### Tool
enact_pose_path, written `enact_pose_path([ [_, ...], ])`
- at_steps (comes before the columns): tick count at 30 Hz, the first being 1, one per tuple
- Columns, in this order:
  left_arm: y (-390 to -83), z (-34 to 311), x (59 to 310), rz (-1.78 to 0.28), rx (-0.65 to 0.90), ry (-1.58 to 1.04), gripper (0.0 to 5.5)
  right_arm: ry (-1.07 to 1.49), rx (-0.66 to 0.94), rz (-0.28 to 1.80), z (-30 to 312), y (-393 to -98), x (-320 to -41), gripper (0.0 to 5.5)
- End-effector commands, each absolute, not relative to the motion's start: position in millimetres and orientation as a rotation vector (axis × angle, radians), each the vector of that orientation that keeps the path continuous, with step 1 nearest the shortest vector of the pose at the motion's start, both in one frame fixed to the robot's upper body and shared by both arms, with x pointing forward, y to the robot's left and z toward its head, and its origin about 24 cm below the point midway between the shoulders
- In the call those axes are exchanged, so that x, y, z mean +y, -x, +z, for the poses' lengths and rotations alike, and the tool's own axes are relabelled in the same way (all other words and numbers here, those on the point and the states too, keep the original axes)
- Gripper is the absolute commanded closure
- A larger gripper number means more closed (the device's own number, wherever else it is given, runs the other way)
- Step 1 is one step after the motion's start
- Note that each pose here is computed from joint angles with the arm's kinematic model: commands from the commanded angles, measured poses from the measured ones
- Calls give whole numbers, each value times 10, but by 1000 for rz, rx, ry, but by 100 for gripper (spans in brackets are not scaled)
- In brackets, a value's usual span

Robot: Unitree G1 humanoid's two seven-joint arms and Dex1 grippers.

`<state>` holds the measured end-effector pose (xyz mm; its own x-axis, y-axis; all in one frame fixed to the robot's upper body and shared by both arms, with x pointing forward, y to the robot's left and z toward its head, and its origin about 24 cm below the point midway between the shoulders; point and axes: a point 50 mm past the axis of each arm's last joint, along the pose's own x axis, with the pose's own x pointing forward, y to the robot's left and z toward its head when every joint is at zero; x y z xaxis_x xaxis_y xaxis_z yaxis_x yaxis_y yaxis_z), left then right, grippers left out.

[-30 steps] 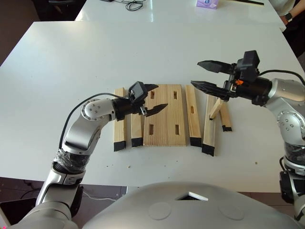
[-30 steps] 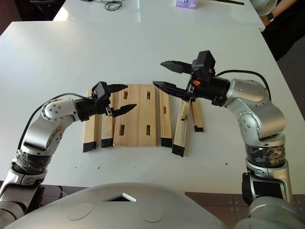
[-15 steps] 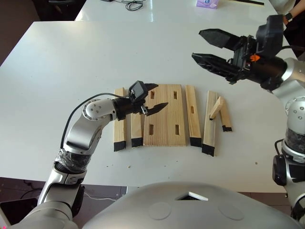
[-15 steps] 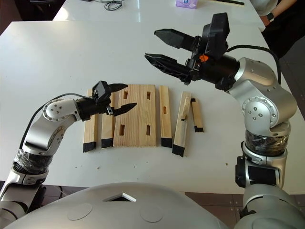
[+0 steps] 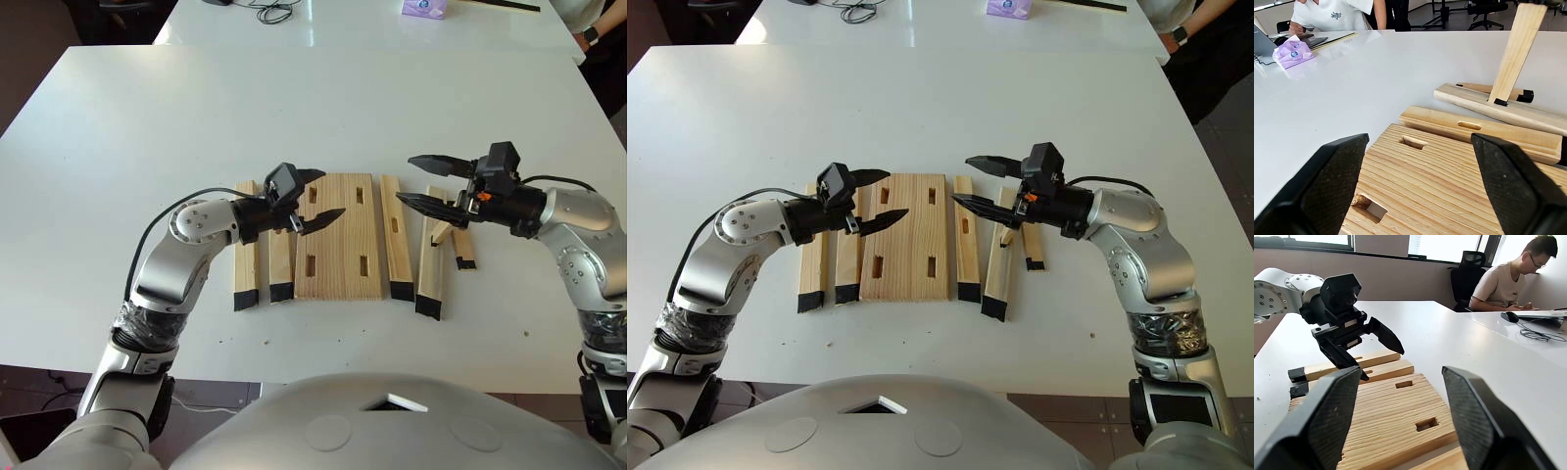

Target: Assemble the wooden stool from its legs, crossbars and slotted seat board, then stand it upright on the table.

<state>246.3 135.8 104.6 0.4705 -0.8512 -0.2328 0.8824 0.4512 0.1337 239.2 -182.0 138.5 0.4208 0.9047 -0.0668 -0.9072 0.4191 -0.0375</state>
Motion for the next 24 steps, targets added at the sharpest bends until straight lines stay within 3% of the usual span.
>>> enact_pose_path([
  [1,-2449,1041,1370,-1060,143,-253,162,-8,-132,1134,1874,-2398,-1745,244],
  [5,-2414,1020,1397,-1037,150,-246,162,-226,-284,1221,2377,-2213,-1582,244],
  [8,-2402,1017,1408,-1032,153,-244,162,-388,-203,1358,2407,-1919,-1500,244],
  [16,-2378,1005,1455,-1024,165,-248,162,-378,461,1411,1410,-1314,-1729,244],
  [24,-2367,1002,1427,-1041,166,-247,162,-260,608,1342,747,-1293,-1746,244],
])
